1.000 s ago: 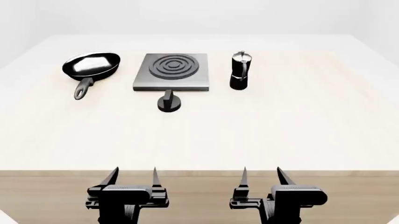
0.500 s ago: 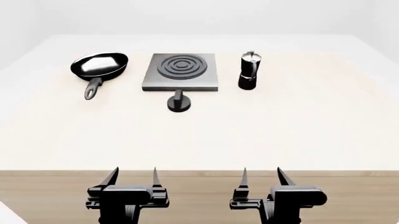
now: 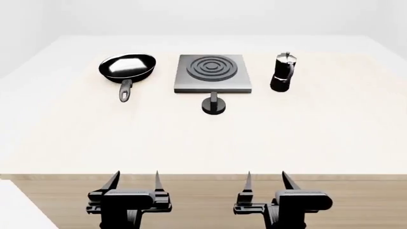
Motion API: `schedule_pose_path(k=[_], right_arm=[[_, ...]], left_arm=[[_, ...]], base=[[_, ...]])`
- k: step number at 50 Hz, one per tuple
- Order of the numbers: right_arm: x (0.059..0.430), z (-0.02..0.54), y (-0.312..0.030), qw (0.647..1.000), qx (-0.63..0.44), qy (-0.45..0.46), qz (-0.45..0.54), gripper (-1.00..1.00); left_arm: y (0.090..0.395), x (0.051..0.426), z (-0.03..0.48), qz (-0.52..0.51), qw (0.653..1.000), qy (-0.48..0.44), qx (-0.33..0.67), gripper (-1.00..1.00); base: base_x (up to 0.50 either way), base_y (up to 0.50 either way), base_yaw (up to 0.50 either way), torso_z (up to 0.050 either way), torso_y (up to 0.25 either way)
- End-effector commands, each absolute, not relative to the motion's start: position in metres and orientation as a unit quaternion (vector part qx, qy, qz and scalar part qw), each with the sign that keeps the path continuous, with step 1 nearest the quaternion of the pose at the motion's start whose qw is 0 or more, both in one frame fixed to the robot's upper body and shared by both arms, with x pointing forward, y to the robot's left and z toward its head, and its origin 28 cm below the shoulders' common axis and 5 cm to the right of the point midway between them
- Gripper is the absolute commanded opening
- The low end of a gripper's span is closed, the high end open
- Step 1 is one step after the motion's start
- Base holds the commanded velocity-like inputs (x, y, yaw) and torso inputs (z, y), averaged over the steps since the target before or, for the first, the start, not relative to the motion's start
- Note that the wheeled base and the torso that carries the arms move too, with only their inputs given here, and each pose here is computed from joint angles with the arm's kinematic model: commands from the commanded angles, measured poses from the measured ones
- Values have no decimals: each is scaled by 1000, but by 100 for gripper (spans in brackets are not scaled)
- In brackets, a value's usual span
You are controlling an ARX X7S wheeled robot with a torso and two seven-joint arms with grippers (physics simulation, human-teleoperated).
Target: Turn on the stove and put the frying pan on it.
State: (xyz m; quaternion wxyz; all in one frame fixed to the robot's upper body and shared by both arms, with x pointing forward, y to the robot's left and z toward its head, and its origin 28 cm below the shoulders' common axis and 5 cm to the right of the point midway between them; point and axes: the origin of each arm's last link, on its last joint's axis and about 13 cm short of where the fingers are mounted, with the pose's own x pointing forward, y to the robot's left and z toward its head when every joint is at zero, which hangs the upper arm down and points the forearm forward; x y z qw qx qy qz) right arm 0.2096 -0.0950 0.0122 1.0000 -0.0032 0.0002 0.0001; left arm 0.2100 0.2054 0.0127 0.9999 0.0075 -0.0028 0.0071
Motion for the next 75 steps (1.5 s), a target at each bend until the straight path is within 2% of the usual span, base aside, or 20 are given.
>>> schedule_pose_path(k=[1,11,67,68,70,75], right_arm=[[210,12,-96,1000,1,-3,-3,100],[210,12,-96,1000,1,-1,-4,100],[210,12,-95,1000,0,2,-1,100],[214,38,-72,999,-4,-8,37,100],[205,66,-66,998,-22,24,52,100],[205,67,-66,998,-28,32,52,100]], left_arm=[[205,210,12,7,1000,-3,8,100],[205,211,12,7,1000,-3,7,100],[205,211,13,8,1000,-3,6,100],[205,210,13,11,1000,-3,7,100],[205,210,12,10,1000,-3,7,100],[205,210,12,11,1000,-3,7,100]], base=[[0,0,0,0,0],[218,0,0,0,0],[500,0,0,0,0],[0,0,0,0,0],[0,0,0,0,0],[0,0,0,0,0]])
